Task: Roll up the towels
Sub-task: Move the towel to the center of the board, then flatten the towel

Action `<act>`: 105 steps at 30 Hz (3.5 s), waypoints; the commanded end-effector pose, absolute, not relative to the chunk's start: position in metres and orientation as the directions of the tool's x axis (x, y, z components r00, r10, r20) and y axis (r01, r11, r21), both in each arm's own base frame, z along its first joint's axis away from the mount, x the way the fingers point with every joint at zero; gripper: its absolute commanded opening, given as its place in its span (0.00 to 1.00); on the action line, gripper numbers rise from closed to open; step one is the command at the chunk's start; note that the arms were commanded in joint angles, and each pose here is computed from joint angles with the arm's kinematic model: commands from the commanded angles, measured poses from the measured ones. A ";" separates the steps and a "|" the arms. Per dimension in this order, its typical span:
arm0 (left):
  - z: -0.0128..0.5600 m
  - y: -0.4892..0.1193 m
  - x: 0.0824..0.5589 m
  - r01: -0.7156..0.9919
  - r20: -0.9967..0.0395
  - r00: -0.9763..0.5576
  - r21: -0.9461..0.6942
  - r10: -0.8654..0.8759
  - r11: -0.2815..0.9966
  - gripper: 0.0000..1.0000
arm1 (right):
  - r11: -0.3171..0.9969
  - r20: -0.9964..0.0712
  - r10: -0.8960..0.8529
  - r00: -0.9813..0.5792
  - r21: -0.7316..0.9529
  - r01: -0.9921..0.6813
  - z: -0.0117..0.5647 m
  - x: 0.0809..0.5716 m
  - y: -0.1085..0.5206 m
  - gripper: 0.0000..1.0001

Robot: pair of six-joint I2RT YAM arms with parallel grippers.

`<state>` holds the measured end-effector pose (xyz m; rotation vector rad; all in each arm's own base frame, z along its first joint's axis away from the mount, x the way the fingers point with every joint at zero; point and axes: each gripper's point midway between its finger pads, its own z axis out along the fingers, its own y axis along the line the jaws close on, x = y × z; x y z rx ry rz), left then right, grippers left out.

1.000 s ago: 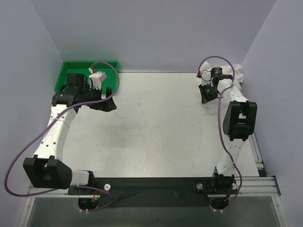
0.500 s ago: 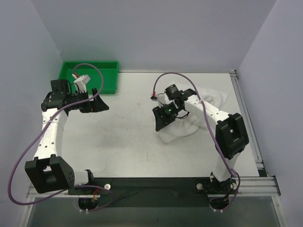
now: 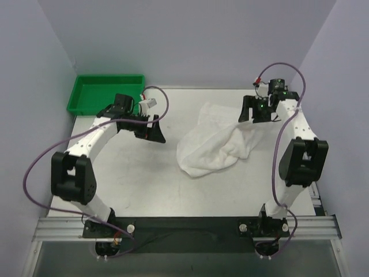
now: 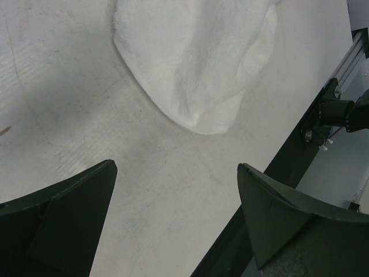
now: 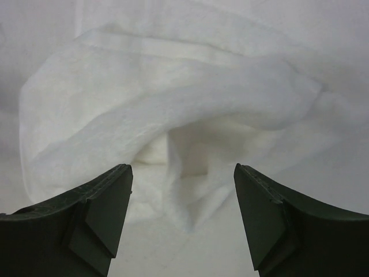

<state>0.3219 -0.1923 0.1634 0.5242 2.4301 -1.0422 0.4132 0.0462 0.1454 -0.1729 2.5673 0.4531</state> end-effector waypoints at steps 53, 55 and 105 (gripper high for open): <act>0.094 -0.183 0.323 0.527 -0.463 -0.805 -0.271 0.371 0.805 0.87 | 0.858 -0.414 -0.332 -0.848 0.241 -0.454 0.105 0.400 0.122 0.72; 0.087 -0.183 0.330 0.535 -0.454 -0.797 -0.222 0.399 0.815 0.87 | 0.878 -0.347 -0.334 -0.876 0.224 -0.423 0.078 0.403 0.108 0.70; 0.054 -0.103 0.365 0.328 -0.378 -0.908 -0.374 0.180 0.867 0.08 | 0.934 -0.368 -0.174 -0.914 0.233 -0.271 0.106 0.478 0.049 0.63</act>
